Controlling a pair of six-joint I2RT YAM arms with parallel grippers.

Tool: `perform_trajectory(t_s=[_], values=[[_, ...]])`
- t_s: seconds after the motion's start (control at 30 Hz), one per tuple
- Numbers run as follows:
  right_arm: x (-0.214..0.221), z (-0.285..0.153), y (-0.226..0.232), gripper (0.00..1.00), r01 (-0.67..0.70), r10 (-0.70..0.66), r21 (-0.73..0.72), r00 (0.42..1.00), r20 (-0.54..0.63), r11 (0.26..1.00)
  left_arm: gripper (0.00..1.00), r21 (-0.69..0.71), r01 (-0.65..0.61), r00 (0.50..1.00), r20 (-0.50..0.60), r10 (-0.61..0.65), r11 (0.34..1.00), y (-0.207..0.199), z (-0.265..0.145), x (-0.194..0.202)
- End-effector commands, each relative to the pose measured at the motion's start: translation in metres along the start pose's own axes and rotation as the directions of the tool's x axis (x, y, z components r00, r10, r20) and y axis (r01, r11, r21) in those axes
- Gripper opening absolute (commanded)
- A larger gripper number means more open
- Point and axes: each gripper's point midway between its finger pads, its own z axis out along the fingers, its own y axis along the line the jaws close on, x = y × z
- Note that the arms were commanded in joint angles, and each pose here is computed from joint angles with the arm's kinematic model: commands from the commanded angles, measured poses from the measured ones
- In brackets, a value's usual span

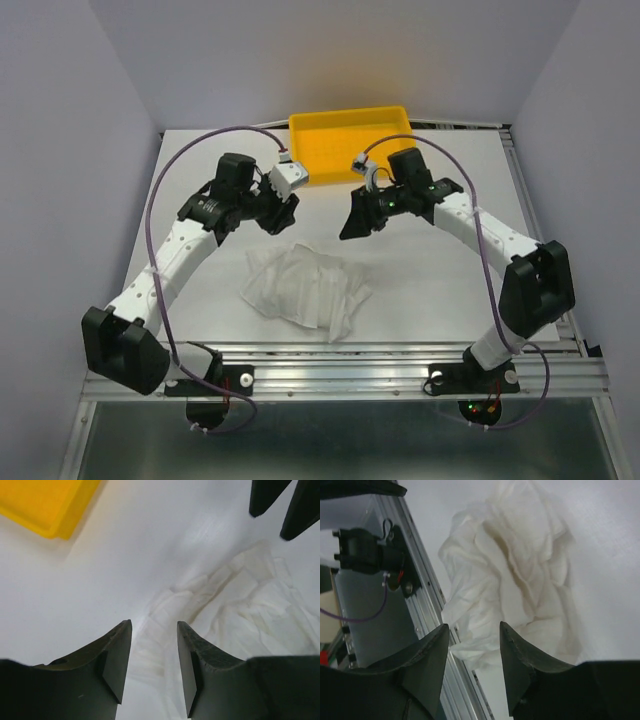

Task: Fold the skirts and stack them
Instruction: Fold the skirt

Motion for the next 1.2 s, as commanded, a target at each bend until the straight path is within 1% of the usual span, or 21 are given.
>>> perform_trajectory(t_s=[0.0, 0.07, 0.1, 0.13, 0.2, 0.3, 0.33, 0.4, 0.47, 0.57, 0.63, 0.67, 0.7, 0.77, 0.83, 0.93, 0.97, 1.03, 1.1, 1.13, 1.17], values=[[0.051, 0.027, 0.055, 0.50, 0.085, -0.108, -0.165, 0.985, -0.133, 0.983, 0.51, 0.101, 0.218, 0.973, -0.097, -0.208, 0.971, -0.050, -0.010, 0.040], [0.072, 0.038, 0.066, 0.50, 0.110, -0.141, -0.170, 0.974, -0.179, 0.979, 0.50, 0.113, 0.256, 0.963, -0.121, -0.243, 0.960, -0.059, -0.012, 0.051], [0.082, 0.045, 0.075, 0.50, 0.109, -0.145, -0.180, 0.969, -0.201, 0.978, 0.50, 0.152, 0.291, 0.953, -0.136, -0.272, 0.945, -0.069, -0.012, 0.055], [0.085, 0.049, 0.070, 0.50, 0.086, -0.120, -0.165, 0.970, -0.209, 0.983, 0.49, 0.168, 0.318, 0.944, -0.144, -0.295, 0.933, -0.076, -0.010, 0.062], [0.097, 0.060, 0.055, 0.48, 0.035, -0.065, -0.125, 0.968, -0.242, 0.992, 0.49, 0.147, 0.344, 0.936, -0.131, -0.327, 0.927, -0.075, -0.003, 0.063], [0.100, 0.063, 0.036, 0.47, 0.014, -0.024, -0.043, 0.969, -0.246, 0.999, 0.49, 0.133, 0.374, 0.918, -0.191, -0.347, 0.918, -0.075, 0.013, 0.078], [0.100, 0.063, 0.030, 0.48, 0.015, -0.016, -0.007, 0.969, -0.245, 1.000, 0.49, 0.122, 0.403, 0.899, -0.239, -0.368, 0.907, -0.077, 0.024, 0.088], [0.105, 0.066, 0.018, 0.48, 0.011, -0.005, 0.022, 0.967, -0.256, 1.000, 0.49, 0.100, 0.416, 0.882, -0.286, -0.374, 0.904, -0.077, 0.035, 0.101], [0.120, 0.075, -0.005, 0.48, -0.011, 0.038, 0.091, 0.954, -0.298, 0.996, 0.49, 0.075, 0.432, 0.866, -0.311, -0.391, 0.899, -0.076, 0.053, 0.113], [0.125, 0.071, -0.047, 0.46, -0.100, 0.148, 0.175, 0.945, -0.291, 0.980, 0.53, 0.008, 0.453, 0.842, -0.332, -0.425, 0.891, -0.070, 0.074, 0.122], [0.116, 0.063, -0.066, 0.47, -0.154, 0.204, 0.207, 0.946, -0.252, 0.966, 0.54, -0.074, 0.459, 0.823, -0.340, -0.454, 0.886, -0.055, 0.091, 0.131], [0.112, 0.057, -0.071, 0.48, -0.180, 0.226, 0.200, 0.945, -0.238, 0.963, 0.55, -0.131, 0.448, 0.821, -0.331, -0.465, 0.885, -0.044, 0.097, 0.134], [0.104, 0.044, -0.088, 0.48, -0.215, 0.260, 0.223, 0.944, -0.202, 0.951, 0.56, -0.149, 0.447, 0.822, -0.322, -0.470, 0.882, -0.038, 0.104, 0.132], [0.096, 0.030, -0.098, 0.51, -0.209, 0.256, 0.243, 0.949, -0.183, 0.947, 0.57, -0.198, 0.458, 0.801, -0.331, -0.499, 0.867, -0.030, 0.120, 0.142], [0.083, 0.012, -0.106, 0.53, -0.199, 0.245, 0.284, 0.960, -0.137, 0.938, 0.57, -0.211, 0.455, 0.799, -0.331, -0.501, 0.865, -0.024, 0.133, 0.140], [0.068, -0.012, -0.108, 0.58, -0.190, 0.227, 0.321, 0.970, -0.082, 0.928, 0.58, -0.246, 0.399, 0.826, -0.323, -0.462, 0.884, -0.015, 0.138, 0.134], [0.066, -0.018, -0.107, 0.60, -0.189, 0.225, 0.324, 0.971, -0.076, 0.927, 0.59, -0.255, 0.362, 0.841, -0.327, -0.432, 0.897, -0.010, 0.137, 0.133], [0.057, -0.033, -0.107, 0.64, -0.162, 0.192, 0.348, 0.980, -0.052, 0.923, 0.61, -0.308, 0.319, 0.849, -0.329, -0.415, 0.896, 0.002, 0.126, 0.129], [0.051, -0.038, -0.101, 0.67, -0.138, 0.165, 0.347, 0.985, -0.047, 0.928, 0.62, -0.319, 0.323, 0.857, -0.301, -0.418, 0.891, 0.004, 0.118, 0.118], [0.049, -0.041, -0.099, 0.69, -0.135, 0.161, 0.351, 0.986, -0.044, 0.927, 0.63, -0.316, 0.328, 0.872, -0.261, -0.414, 0.890, 0.005, 0.108, 0.104], [0.042, -0.045, -0.092, 0.70, -0.129, 0.147, 0.346, 0.989, -0.026, 0.929, 0.63, -0.308, 0.347, 0.873, -0.238, -0.425, 0.886, 0.002, 0.104, 0.099]])
